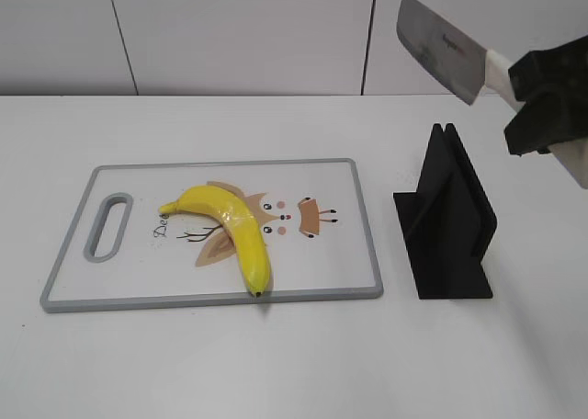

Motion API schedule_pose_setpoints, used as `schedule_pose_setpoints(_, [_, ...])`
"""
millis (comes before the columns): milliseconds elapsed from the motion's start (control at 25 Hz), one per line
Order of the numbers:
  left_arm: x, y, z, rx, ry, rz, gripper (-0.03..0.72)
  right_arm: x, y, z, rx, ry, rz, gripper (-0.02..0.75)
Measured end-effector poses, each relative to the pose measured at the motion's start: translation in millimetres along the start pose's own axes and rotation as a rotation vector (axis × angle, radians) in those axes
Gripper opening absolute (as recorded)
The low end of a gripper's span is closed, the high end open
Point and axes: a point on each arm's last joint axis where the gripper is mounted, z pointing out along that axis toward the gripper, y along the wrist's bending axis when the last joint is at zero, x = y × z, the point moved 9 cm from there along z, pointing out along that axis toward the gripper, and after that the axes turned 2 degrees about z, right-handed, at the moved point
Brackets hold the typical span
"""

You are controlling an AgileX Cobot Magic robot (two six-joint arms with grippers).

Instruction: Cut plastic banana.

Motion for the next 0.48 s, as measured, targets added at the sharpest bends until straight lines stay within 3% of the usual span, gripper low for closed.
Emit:
schedule_pose_setpoints(240, [11, -4.0, -22, -0.022, -0.165, -0.001, 0.552, 22, -9, 10, 0.022, 0.05, 0.039, 0.169])
schedule_pose_setpoints(480, [17, -12.6, -9, 0.018, -0.183, -0.018, 0.537, 31, -17, 21, 0.05, 0.054, 0.081, 0.169])
